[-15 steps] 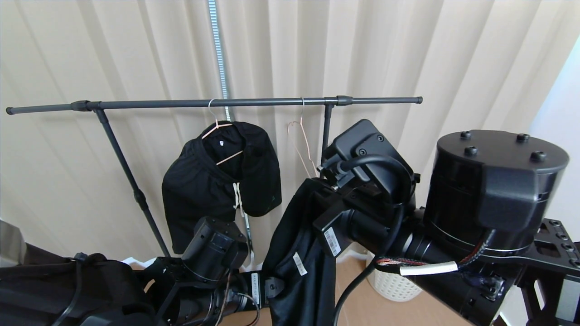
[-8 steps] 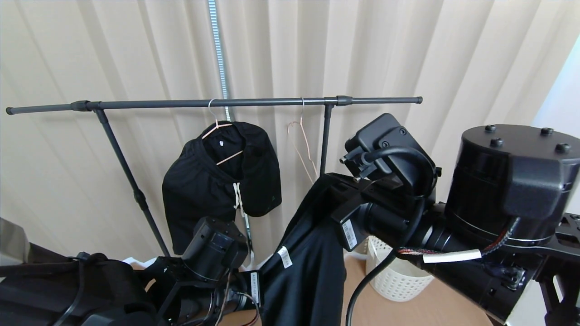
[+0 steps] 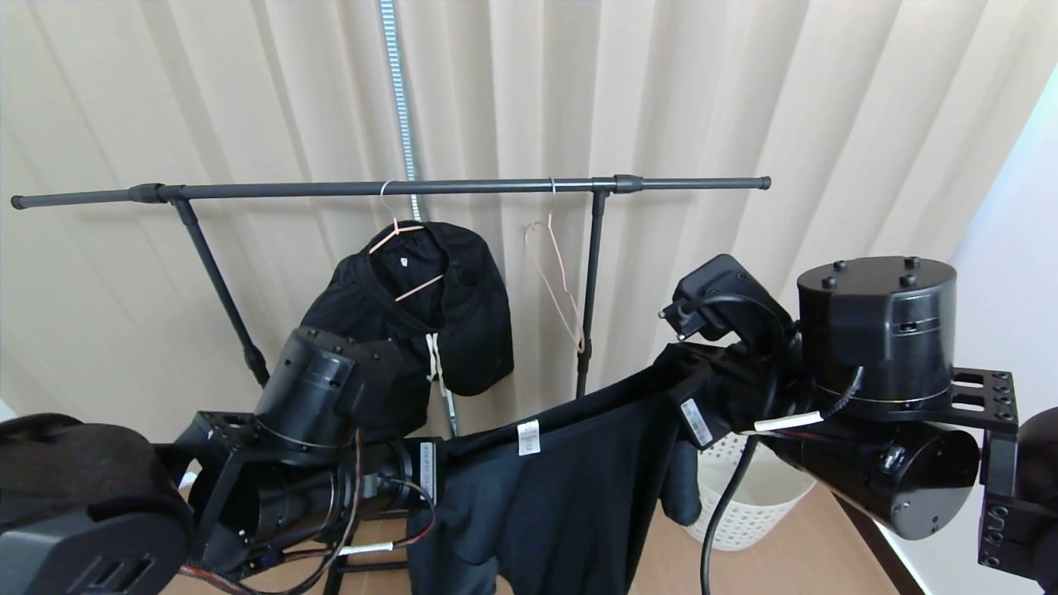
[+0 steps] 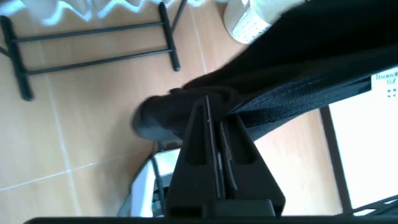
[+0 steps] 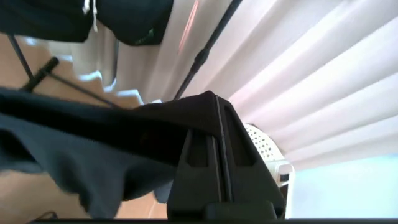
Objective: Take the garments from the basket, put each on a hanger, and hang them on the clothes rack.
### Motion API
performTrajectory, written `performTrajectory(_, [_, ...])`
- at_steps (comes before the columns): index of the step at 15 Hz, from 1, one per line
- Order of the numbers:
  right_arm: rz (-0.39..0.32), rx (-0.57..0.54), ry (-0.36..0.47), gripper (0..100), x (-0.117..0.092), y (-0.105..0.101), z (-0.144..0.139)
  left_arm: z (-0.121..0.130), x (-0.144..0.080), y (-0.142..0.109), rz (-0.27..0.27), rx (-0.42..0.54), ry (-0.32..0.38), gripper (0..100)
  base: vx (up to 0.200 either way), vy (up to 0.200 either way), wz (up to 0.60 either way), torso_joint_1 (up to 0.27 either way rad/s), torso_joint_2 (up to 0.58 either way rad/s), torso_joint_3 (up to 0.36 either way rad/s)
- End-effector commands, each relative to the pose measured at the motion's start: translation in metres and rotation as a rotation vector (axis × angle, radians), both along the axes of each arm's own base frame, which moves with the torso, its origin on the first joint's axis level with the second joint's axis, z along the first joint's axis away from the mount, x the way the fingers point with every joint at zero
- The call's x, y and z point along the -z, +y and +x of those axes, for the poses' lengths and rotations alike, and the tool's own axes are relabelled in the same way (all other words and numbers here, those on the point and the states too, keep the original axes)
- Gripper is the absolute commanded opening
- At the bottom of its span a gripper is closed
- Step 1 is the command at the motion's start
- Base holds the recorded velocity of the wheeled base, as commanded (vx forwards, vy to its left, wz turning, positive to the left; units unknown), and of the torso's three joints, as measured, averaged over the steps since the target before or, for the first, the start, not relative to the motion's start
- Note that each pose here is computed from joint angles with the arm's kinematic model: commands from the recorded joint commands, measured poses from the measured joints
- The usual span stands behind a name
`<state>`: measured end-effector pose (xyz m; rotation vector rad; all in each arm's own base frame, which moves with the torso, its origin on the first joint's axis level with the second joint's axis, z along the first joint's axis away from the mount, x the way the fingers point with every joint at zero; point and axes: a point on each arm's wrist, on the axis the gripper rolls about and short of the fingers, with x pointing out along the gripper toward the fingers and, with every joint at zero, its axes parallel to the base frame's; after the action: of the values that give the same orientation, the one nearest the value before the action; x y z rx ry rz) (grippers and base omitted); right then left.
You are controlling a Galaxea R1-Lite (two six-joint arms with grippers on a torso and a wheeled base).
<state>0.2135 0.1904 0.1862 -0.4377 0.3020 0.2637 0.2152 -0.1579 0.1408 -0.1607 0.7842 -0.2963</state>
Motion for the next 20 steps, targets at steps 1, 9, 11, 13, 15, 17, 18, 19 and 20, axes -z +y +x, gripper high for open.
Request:
performTrajectory(1, [-0.026, 0.008, 0.026, 0, 0.007, -0.002, 0.0, 0.009, -0.038, -0.003, 0.001, -0.015, -0.029, 0, 0.0, 0.0, 0.0, 0.0, 0.0, 0.0])
performTrajectory(9, [-0.108, 0.039, 0.135, 0, 0.015, -0.005, -0.003, 0.021, -0.055, -0.015, 0.11, 0.017, 0.031, 0, 0.0, 0.0, 0.0, 0.0, 0.0, 0.0])
performTrajectory(11, [-0.156, 0.01, 0.179, 0, 0.002, -0.021, -0.029, 0.024, -0.061, -0.018, 0.119, 0.045, -0.004, 0, 0.0, 0.0, 0.0, 0.0, 0.0, 0.0])
performTrajectory(13, [-0.223, -0.061, 0.247, 0, -0.011, -0.037, -0.062, 0.032, -0.066, -0.027, 0.123, 0.081, -0.037, 0, 0.0, 0.0, 0.0, 0.0, 0.0, 0.0])
performTrajectory(15, [-0.236, -0.219, 0.268, 0, -0.017, -0.033, -0.095, 0.04, -0.074, -0.043, 0.103, 0.118, -0.094, 0, 0.0, 0.0, 0.0, 0.0, 0.0, 0.0])
performTrajectory(17, [-0.18, -0.337, 0.301, 0, -0.016, -0.018, -0.121, 0.047, -0.08, -0.052, 0.086, 0.169, -0.137, 0, 0.0, 0.0, 0.0, 0.0, 0.0, 0.0])
performTrajectory(18, [-0.141, -0.417, 0.345, 0, -0.016, -0.01, -0.133, 0.048, -0.085, -0.057, 0.051, 0.205, -0.151, 0, 0.0, 0.0, 0.0, 0.0, 0.0, 0.0])
performTrajectory(19, [-0.106, -0.485, 0.386, 0, -0.016, -0.001, -0.14, 0.049, -0.089, -0.061, 0.026, 0.233, -0.16, 0, 0.0, 0.0, 0.0, 0.0, 0.0, 0.0])
performTrajectory(20, [-0.094, -0.497, 0.404, 0, -0.015, 0.003, -0.141, 0.048, -0.091, -0.062, 0.017, 0.242, -0.166, 0, 0.0, 0.0, 0.0, 0.0, 0.0, 0.0])
